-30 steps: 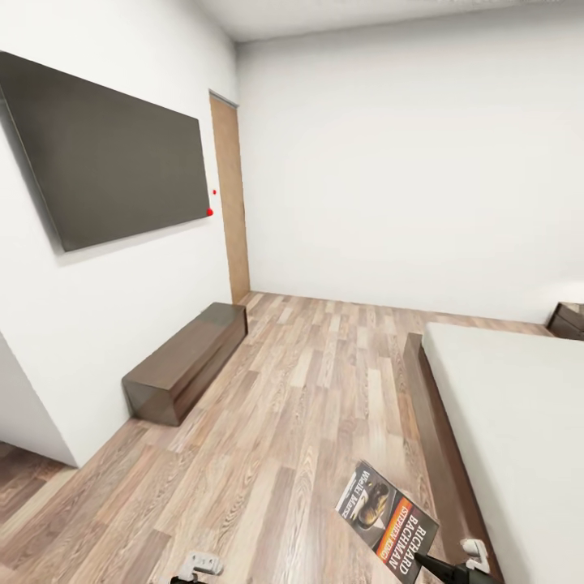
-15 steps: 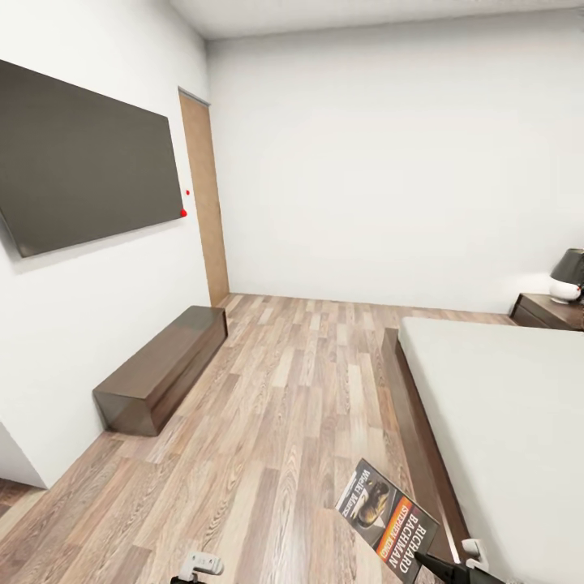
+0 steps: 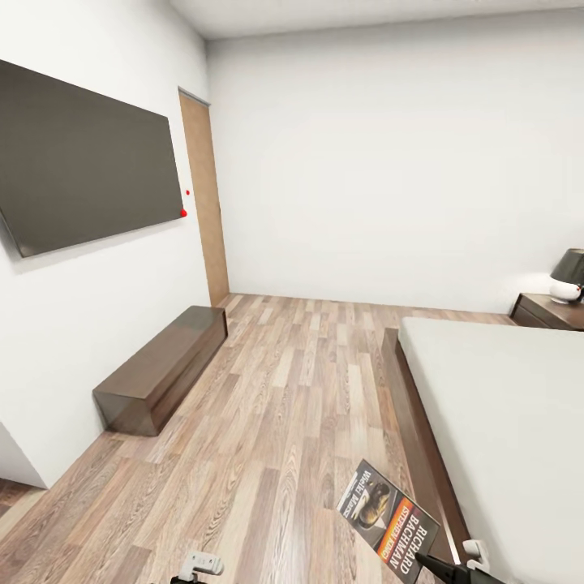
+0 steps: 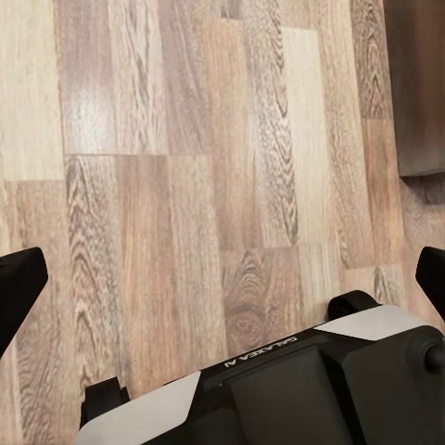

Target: In the bedroom, move the book from the bed onto either nightstand, and place the two sandals side by side next to the bed.

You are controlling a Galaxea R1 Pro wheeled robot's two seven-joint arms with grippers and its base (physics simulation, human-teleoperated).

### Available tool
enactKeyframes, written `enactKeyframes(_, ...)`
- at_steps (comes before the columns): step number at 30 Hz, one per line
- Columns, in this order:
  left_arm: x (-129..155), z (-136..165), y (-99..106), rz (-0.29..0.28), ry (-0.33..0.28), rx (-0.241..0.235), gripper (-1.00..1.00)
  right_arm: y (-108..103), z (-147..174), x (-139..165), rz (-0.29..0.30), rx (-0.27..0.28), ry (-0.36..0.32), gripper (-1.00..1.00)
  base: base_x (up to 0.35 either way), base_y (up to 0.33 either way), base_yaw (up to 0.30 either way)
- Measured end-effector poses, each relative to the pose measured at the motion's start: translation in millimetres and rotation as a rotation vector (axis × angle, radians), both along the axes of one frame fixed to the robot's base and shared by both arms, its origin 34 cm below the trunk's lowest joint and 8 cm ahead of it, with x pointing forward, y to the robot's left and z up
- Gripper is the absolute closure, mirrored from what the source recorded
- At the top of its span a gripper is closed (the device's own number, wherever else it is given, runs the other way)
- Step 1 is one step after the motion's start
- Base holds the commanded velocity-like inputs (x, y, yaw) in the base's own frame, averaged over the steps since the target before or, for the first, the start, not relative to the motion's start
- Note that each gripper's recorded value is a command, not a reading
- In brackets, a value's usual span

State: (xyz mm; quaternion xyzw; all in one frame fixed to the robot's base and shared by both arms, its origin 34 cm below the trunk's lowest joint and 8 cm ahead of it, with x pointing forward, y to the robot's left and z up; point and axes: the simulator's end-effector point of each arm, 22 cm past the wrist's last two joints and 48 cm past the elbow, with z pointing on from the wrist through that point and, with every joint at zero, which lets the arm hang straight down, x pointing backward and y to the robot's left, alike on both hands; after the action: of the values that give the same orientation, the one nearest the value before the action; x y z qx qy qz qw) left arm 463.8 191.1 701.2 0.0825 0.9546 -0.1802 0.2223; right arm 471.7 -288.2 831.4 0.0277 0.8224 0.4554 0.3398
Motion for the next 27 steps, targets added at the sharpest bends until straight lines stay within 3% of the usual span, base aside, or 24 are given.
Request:
enactKeyframes(13,-0.1,0.1,0.2,0.000,-0.001,0.001,-1.00,0.7,-0.1,-0.8,0.003,0.000,0.001,1.00,0.022,0.000,0.000)
enactKeyframes(27,-0.1,0.2,0.3,0.001,-0.001,0.001,-1.00,1.5,0.1,-0.8,0.003,0.001,0.000,1.00,0.309,0.000,0.000)
